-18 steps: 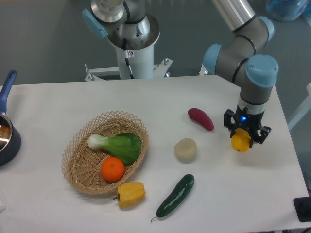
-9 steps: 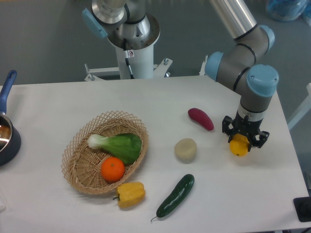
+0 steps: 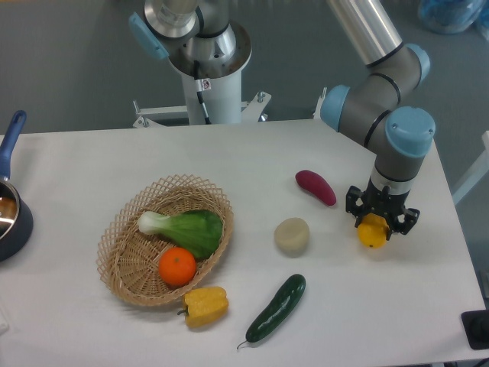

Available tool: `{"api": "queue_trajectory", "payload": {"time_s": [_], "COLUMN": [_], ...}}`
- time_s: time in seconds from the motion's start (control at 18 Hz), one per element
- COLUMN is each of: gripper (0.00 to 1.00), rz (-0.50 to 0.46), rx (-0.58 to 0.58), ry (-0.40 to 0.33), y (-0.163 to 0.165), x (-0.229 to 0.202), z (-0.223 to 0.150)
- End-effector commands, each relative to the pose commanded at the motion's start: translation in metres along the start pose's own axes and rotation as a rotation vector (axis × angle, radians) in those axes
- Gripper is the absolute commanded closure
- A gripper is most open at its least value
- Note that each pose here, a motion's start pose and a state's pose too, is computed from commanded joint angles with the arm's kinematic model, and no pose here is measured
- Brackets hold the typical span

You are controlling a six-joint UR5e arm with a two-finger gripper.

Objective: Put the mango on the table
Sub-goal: 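Lower the yellow mango onto the table and open the gripper, then lift the open gripper up away from the mango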

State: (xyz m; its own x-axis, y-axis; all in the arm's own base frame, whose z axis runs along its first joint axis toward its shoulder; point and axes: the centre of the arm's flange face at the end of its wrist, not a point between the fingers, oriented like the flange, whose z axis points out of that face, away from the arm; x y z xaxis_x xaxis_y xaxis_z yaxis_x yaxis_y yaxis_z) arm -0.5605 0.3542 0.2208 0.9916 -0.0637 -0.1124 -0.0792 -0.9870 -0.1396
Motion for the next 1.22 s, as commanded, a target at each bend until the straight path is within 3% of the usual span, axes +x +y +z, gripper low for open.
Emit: {"api": "queue_trajectory", "payload": {"time_s": [0.11,0.22,0.61,0.89,1.06,1.22], "gripper": [0.14,0.00,0.00,0.00,0.00,0.00], "rz": [0.008,0.006,0.025,0.061,0.177,0.274], "rx": [0.002,0.004,0.026,0.045,0.020,-0.008], "ry": [-0.007,-0.015,-0.097,-0.220,-0.186,-0.179], "y": [-0.001,-0.002,-0.021,-0.029,-0.022,0.014], "x": [-0.002,-0.004,-0.019,-0.030,-0.023,-0.025], "z": [-0.002,-0.006,-0.047,-0.166,-0.206,-0.229]}}
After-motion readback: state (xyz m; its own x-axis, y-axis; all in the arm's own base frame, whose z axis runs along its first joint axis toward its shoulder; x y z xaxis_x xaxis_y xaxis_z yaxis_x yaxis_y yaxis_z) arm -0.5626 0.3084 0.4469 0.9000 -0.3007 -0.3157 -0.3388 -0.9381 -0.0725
